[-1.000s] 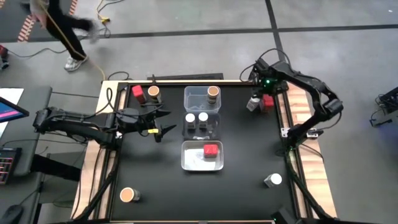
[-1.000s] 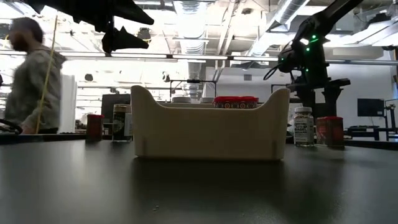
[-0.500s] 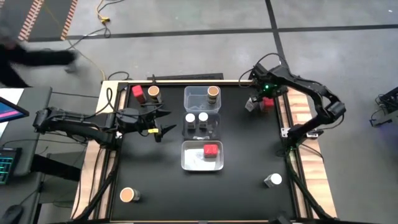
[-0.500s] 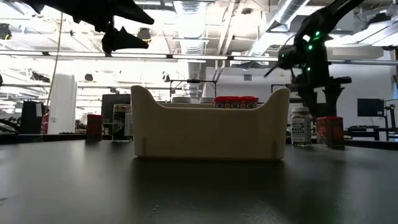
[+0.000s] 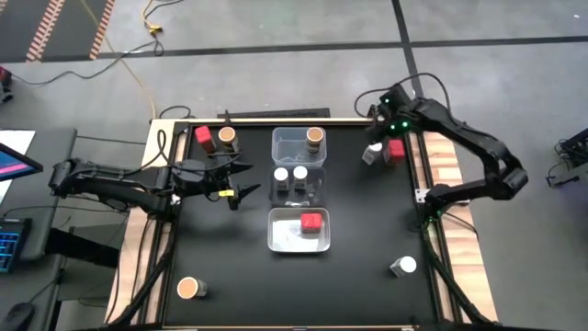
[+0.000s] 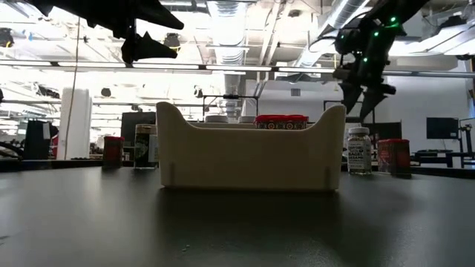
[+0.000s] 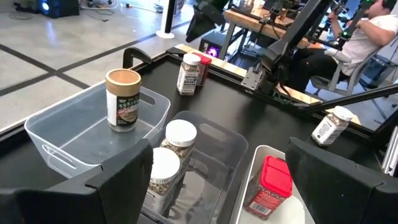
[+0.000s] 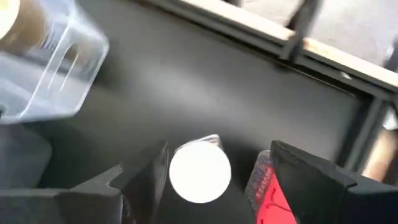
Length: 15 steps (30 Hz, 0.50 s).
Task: Sort spices by type
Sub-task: Put the top white seasoning bottle into the black transparent bin aligned with the other white seasoning bottles
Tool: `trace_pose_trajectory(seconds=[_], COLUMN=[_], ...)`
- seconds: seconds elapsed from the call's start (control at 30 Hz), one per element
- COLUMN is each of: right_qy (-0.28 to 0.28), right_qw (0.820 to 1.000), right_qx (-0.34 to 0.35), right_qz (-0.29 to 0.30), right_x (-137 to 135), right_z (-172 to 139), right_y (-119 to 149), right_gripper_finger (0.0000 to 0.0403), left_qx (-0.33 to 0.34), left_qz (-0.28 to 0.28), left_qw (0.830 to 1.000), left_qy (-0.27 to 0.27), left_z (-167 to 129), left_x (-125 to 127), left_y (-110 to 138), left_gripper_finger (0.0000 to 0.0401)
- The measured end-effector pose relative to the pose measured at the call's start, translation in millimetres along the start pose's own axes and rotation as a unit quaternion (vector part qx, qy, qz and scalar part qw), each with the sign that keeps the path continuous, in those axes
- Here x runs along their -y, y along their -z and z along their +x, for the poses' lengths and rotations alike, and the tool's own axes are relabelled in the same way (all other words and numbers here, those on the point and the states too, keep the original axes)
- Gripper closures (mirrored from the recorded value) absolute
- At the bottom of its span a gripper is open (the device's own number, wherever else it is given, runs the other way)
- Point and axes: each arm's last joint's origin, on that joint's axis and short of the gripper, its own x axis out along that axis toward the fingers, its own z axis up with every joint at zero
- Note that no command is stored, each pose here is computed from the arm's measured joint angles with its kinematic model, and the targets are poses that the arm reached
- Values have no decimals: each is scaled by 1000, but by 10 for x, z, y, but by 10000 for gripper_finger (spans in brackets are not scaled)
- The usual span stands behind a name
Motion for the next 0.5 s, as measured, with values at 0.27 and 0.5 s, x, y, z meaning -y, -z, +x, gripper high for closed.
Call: trace_pose_trajectory(seconds=[0.27, 0.5], right_qy=[-12, 8], right_qw=[988, 978], right_qx=[-58, -131], right_qz=[-141, -162], right_x=[-199, -192], right_z=[196, 485], right_y=[3, 21], right_gripper_finger=[92, 92], left_qx=[0, 1], left_qz=[-1, -3], left_qw=[1000, 1000], left_qy=[0, 0], left_z=[0, 0], left_x=[0, 0], left_y=[-1, -1], left_gripper_finger=[49, 49])
